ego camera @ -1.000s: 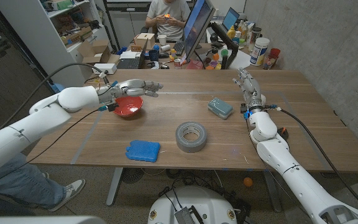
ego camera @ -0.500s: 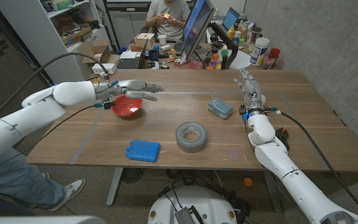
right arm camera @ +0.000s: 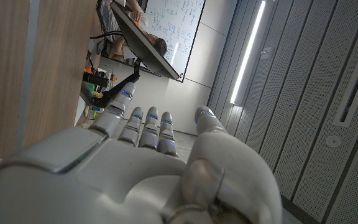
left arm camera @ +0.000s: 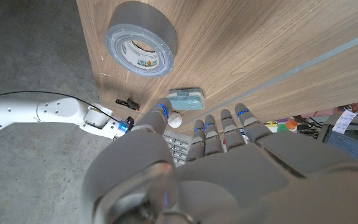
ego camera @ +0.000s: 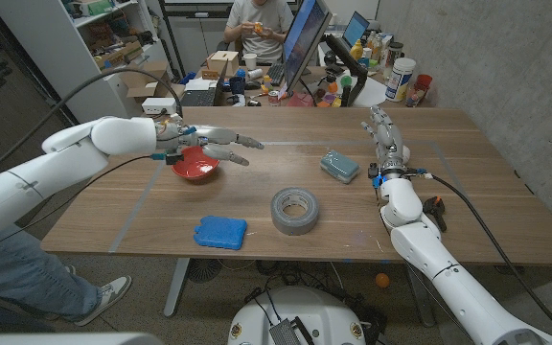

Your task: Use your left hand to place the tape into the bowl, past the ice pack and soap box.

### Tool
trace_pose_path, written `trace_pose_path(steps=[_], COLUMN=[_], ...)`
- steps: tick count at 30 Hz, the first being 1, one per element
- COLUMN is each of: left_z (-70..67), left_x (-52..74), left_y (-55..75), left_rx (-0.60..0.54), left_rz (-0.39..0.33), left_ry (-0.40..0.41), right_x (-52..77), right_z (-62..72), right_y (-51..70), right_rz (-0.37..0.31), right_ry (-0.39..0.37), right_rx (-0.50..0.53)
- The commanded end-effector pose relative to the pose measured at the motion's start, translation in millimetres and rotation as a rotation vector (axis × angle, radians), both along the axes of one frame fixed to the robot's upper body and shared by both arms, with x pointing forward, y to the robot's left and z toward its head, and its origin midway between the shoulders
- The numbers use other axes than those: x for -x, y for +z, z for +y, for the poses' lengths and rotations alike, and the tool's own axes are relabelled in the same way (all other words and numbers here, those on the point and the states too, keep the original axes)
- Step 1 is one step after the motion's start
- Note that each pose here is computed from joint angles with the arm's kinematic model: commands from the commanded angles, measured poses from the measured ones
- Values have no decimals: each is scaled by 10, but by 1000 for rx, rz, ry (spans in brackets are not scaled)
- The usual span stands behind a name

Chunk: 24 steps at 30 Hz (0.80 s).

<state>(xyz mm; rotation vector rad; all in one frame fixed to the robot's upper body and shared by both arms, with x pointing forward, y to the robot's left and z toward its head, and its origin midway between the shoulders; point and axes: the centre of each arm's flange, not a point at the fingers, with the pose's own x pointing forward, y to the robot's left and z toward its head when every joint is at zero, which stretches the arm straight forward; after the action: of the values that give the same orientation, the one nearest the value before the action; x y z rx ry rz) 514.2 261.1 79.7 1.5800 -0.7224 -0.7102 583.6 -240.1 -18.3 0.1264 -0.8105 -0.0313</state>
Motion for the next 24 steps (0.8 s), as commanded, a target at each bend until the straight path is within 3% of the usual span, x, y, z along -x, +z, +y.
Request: trace_pose_path(steps=[1,10,24], left_z=[-312,-487,-691], left_x=[85,186,201], left_y=[43,78,139], left_rx=[-190,-343,-446], left_rz=[-108,-185,-210], left_ry=[-38,-47,-48], right_x=[25,-1,-59], right_z=[3,21,47], right_y=[-1,10,65], right_rz=[-8,0,-1], right_ry=[-1,2,13], right_rx=[-8,-8,-4])
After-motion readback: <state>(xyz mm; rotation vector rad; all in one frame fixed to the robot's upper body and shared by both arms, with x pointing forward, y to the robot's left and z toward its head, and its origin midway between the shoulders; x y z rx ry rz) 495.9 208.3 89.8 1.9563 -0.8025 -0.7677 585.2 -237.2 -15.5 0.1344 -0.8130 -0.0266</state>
